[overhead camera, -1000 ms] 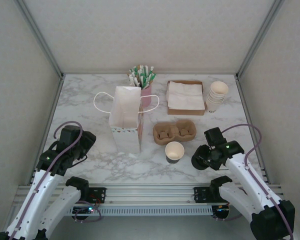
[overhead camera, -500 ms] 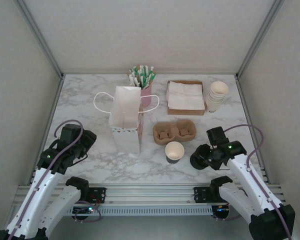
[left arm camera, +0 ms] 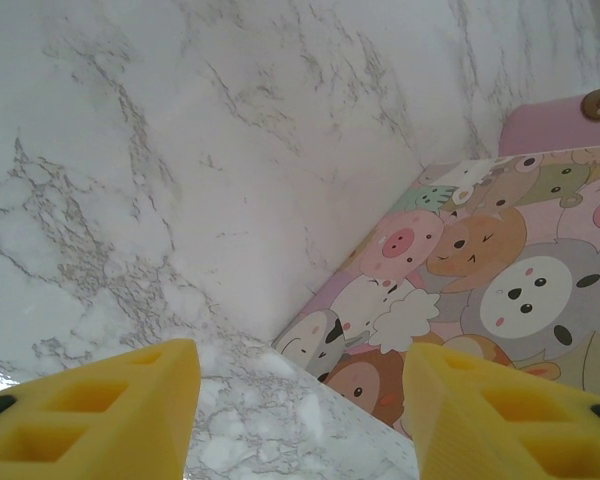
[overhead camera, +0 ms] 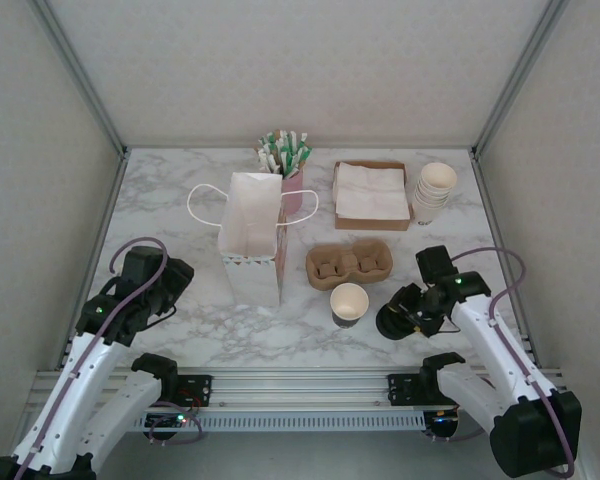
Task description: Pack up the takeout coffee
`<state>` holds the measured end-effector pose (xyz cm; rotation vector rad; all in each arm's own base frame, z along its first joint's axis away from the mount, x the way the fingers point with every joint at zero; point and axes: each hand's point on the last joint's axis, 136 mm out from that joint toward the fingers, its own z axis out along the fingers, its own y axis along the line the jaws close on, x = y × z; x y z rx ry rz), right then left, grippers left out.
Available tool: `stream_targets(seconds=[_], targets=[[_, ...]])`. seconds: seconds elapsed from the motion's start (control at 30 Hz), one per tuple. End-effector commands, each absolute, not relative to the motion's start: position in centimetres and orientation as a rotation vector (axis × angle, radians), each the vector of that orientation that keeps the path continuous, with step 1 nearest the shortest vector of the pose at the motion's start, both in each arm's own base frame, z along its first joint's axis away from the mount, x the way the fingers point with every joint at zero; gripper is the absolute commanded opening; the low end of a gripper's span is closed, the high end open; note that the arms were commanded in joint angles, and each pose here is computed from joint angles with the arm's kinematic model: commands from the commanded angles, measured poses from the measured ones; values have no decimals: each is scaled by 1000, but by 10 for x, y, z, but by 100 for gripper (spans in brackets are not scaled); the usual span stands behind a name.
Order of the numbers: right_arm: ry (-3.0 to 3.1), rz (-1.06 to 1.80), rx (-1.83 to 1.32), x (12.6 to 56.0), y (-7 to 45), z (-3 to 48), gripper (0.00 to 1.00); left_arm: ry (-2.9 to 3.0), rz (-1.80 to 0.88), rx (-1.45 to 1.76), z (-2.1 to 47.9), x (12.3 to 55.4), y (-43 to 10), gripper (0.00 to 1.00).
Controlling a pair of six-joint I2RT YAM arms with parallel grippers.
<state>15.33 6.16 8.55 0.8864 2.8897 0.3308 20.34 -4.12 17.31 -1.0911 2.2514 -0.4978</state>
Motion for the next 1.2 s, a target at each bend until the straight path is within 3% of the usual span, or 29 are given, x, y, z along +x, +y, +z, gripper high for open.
stream_targets(seconds=[0.0, 0.07, 0.13, 0.2, 0.23, 0.27, 0.33, 0.47, 0.6, 1.03, 1.17], targets=[[2904, 217, 862, 153, 48, 97, 64, 2207, -521, -1105, 184, 208, -41, 55], [2925, 404, 870, 158, 69, 91, 59, 2208, -521, -1102, 184, 209, -42, 55], [2976, 385, 887, 155, 73, 84, 50, 2212, -517, -1102, 184, 210, -42, 55], [2959, 215, 805, 158, 60, 88, 54, 2214, -515, -1108, 184, 209, -42, 55], [2945, 224, 846, 157, 59, 86, 63, 2212, -518, -1113, 183, 208, -42, 55], [2935, 369, 886, 159, 70, 82, 63, 2211, -522, -1115, 182, 208, -42, 55], [2944, 529, 903, 161, 86, 76, 56, 2207, -524, -1113, 183, 207, -41, 55], [2984, 342, 820, 156, 68, 80, 58, 2197, -518, -1116, 186, 205, -39, 54], [2863, 437, 735, 169, 72, 102, 60, 2204, -519, -1105, 187, 206, -40, 54], [2756, 527, 695, 192, 81, 119, 48, 2215, -524, -1092, 188, 208, -43, 51], [2784, 505, 668, 200, 82, 115, 49, 2219, -526, -1090, 188, 208, -43, 51]])
